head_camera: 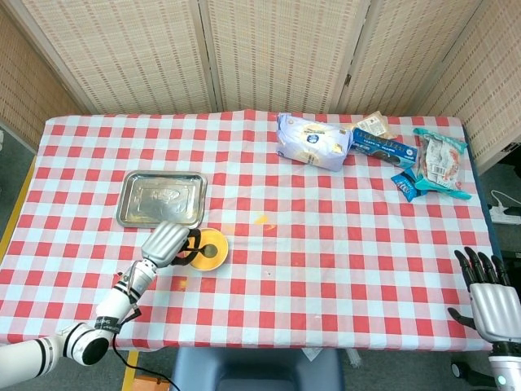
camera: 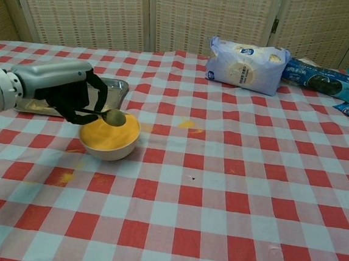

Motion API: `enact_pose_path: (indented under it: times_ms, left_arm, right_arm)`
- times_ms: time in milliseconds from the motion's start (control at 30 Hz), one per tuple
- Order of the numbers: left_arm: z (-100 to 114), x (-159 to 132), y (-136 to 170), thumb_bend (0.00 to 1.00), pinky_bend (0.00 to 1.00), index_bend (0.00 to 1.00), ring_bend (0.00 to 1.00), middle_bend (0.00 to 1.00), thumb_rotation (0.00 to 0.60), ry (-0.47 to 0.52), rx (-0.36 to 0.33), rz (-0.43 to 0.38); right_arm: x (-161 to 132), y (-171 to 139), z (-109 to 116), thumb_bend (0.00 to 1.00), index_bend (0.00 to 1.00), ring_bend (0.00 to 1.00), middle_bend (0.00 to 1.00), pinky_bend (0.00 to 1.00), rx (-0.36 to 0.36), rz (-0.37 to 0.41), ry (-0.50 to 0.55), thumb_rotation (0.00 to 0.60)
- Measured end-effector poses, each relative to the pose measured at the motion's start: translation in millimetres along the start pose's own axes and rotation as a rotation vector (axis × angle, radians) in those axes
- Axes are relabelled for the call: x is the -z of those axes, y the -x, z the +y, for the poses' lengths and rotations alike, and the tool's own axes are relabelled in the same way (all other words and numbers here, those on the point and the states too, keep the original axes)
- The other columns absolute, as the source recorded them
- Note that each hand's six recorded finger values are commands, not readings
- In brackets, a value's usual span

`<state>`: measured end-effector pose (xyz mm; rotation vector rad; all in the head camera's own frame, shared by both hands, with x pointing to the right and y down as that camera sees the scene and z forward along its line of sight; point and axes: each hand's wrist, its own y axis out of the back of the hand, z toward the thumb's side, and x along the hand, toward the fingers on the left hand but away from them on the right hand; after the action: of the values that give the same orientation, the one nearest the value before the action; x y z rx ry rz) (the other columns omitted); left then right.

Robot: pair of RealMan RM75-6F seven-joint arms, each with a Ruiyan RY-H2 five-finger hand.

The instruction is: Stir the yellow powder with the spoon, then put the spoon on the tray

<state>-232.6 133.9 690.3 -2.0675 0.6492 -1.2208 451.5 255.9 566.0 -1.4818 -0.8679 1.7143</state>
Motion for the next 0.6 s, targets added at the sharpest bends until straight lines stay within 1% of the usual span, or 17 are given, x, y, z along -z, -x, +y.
enact_pose_path:
  times_ms: [133, 200, 267, 333, 500, 600]
  left_arm:
    - [-9.2, -5.7, -9.3, 0.41, 1.00, 0.72, 1.00, 1.00, 0.600, -0.021, 0.003, 0.009]
    - [-11.7, -3.6, -12.3, 0.41, 1.00, 0.69, 1.00, 1.00, 0.600, -0.024, 0.007, 0.022]
    - [-14.3, -1.2, -14.4, 0.41, 1.00, 0.61, 1.00, 1.00, 0.600, -0.031, 0.013, 0.031]
    - [-16.6, 0.7, -15.9, 0.41, 1.00, 0.49, 1.00, 1.00, 0.600, -0.042, 0.017, 0.036]
    - [-20.2, 5.5, -16.7, 0.41, 1.00, 0.29, 1.00, 1.00, 0.600, -0.081, 0.013, 0.046]
    - [-20.0, 9.0, -15.1, 0.41, 1.00, 0.24, 1.00, 1.00, 0.600, -0.097, 0.010, 0.052]
  right_arm:
    - [2.0, -0.1, 2.0, 0.03, 0.00, 0.00, 0.00, 0.00, 0.006, -0.004, 0.005, 0.600]
    - [3.2, -0.7, 3.1, 0.03, 0.00, 0.00, 0.00, 0.00, 0.009, -0.007, 0.006, 0.600]
    - [3.6, -1.1, 3.3, 0.03, 0.00, 0.00, 0.00, 0.00, 0.010, -0.007, 0.006, 0.600]
    - [3.2, -1.4, 3.4, 0.03, 0.00, 0.00, 0.00, 0.00, 0.010, -0.006, 0.006, 0.600]
    - [2.9, -2.1, 4.5, 0.03, 0.00, 0.00, 0.00, 0.00, 0.015, -0.005, 0.007, 0.600]
    - [2.3, -2.4, 4.3, 0.03, 0.00, 0.00, 0.00, 0.00, 0.013, -0.003, 0.006, 0.600]
